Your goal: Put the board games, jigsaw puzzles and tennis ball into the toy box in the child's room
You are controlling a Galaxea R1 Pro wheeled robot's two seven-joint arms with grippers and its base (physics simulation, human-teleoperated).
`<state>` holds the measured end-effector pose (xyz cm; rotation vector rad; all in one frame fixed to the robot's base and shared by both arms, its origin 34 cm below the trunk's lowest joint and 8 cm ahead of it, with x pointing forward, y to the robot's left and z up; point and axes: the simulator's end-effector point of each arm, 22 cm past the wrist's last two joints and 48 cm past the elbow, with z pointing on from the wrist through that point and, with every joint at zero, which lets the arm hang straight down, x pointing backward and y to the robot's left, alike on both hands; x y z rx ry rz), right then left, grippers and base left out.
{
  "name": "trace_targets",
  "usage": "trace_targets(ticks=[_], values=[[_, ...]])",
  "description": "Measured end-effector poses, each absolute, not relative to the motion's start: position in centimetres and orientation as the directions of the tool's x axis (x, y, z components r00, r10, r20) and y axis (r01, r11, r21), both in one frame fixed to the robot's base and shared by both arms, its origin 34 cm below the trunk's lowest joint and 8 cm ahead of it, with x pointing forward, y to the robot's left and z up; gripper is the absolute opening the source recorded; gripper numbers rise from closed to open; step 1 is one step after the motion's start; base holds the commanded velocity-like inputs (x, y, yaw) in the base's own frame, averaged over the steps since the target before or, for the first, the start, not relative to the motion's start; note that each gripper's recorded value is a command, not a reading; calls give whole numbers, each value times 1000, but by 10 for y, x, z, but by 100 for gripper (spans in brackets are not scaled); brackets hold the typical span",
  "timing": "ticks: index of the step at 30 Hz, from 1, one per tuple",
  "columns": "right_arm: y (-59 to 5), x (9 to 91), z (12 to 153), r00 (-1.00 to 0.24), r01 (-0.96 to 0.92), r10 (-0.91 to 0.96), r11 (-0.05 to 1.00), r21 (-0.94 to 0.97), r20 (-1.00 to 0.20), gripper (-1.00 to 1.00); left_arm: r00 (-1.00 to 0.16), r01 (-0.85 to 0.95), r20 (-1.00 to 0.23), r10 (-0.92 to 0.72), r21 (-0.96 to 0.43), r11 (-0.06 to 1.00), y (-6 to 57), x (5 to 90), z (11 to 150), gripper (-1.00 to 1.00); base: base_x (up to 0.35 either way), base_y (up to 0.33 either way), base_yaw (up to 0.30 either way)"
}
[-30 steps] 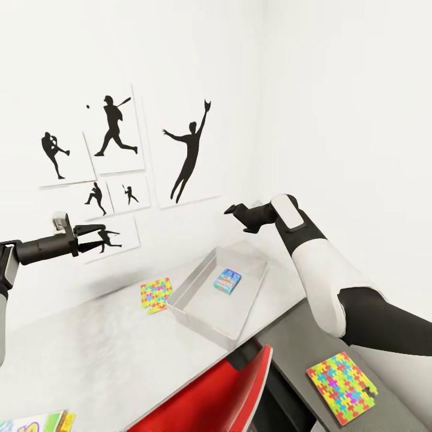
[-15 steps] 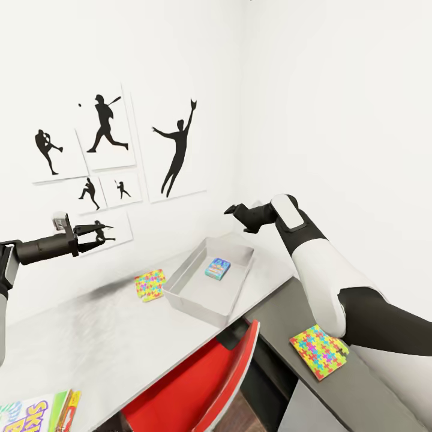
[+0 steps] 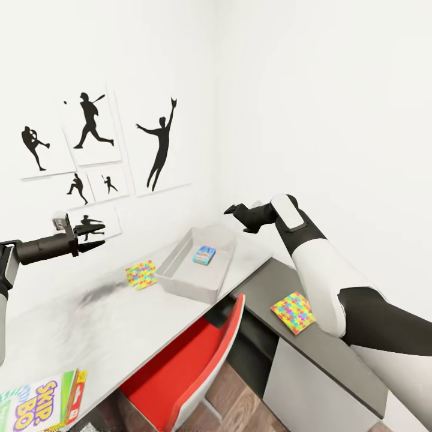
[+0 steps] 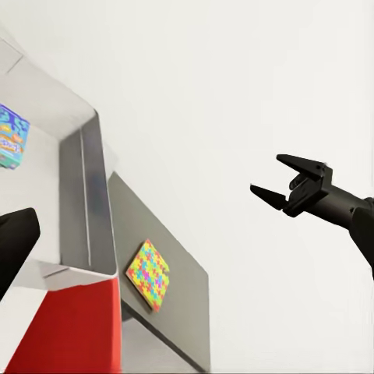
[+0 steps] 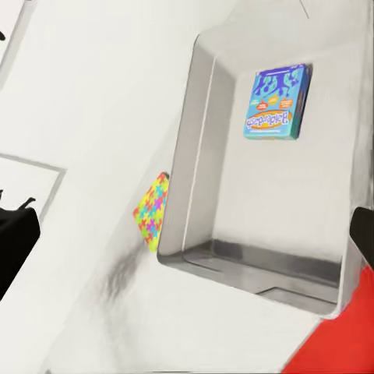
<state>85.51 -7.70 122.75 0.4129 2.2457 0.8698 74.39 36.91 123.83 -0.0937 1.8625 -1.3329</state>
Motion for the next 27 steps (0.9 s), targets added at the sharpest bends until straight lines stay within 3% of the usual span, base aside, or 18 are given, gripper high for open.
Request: trace_targets(ticks=[16, 27], values=[[-77, 856, 1225, -717, 48, 504, 725, 687, -482, 100, -660, 378, -568, -491, -816, 436, 369, 745, 1235, 100, -276, 164, -273], [-77, 856, 1226, -717, 46, 504, 724, 688, -482, 100, -660, 380, -570, -490, -815, 436, 368, 744, 1236, 100, -34, 20, -281]])
